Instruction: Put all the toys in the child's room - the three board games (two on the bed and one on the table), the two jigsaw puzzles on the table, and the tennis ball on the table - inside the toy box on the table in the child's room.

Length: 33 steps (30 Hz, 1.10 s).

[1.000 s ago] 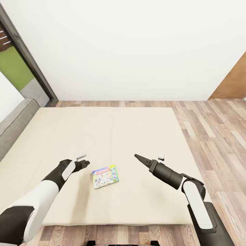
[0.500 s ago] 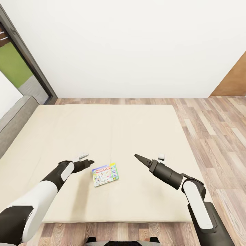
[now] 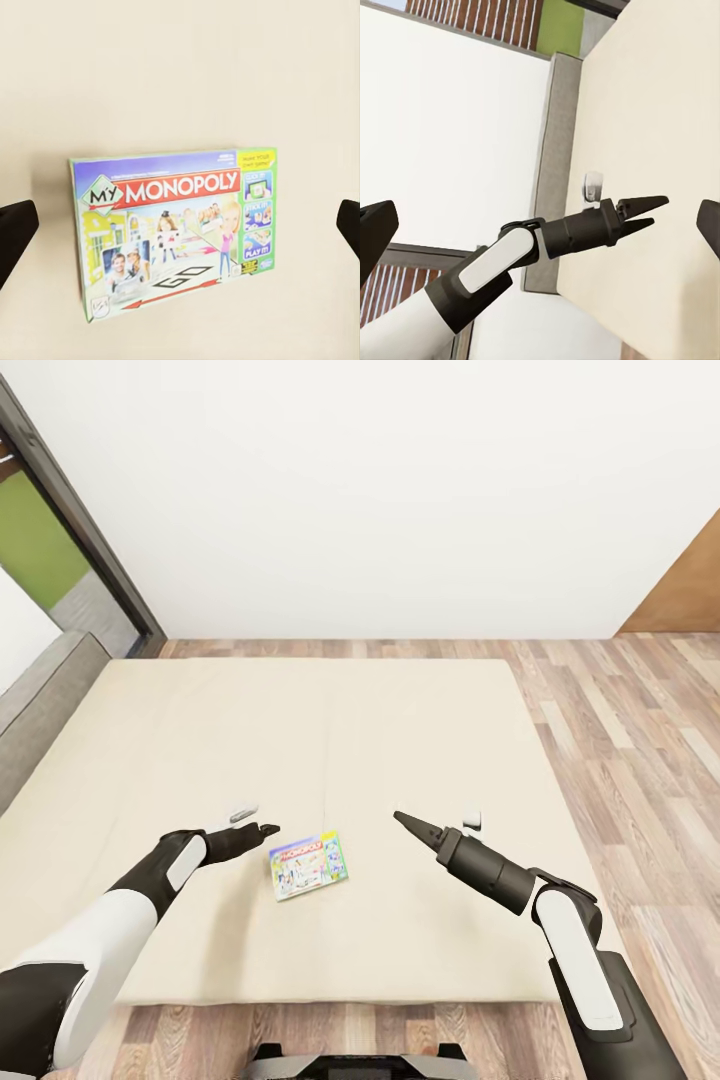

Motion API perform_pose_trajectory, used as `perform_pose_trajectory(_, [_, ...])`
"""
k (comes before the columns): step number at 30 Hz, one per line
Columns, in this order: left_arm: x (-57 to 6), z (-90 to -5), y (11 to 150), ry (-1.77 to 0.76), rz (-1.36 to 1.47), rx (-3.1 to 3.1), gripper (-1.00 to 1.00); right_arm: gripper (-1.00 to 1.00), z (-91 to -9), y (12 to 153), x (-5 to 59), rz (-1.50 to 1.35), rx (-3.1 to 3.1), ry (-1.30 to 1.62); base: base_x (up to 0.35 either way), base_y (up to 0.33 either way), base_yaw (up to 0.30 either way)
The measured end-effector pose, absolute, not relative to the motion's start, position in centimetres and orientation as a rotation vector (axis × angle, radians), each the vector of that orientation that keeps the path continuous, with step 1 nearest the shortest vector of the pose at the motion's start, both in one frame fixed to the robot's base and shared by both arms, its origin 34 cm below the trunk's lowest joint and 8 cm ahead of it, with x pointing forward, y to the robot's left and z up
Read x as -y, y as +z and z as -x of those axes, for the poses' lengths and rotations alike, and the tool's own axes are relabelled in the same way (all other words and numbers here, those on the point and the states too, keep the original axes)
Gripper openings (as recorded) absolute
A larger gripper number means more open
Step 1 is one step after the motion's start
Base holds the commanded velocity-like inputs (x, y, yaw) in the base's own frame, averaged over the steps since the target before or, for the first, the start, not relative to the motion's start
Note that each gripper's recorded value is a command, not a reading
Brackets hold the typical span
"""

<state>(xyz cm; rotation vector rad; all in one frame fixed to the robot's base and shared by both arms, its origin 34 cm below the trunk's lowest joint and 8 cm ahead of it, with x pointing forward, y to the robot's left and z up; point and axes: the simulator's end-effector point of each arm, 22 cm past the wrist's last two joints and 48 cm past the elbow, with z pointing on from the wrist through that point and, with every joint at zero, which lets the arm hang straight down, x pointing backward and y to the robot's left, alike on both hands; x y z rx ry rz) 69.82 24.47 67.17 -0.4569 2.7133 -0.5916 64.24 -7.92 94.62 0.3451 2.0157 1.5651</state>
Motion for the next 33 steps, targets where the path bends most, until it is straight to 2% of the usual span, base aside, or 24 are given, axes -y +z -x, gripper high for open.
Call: perform_pose_trajectory(33, [-24.2,-68.3,64.4,-0.608,0.467,-2.753,1.0,1.0,-63.8,91.8,7.7,-0.386,-2.057,1.576,0.0,0.0,0.0])
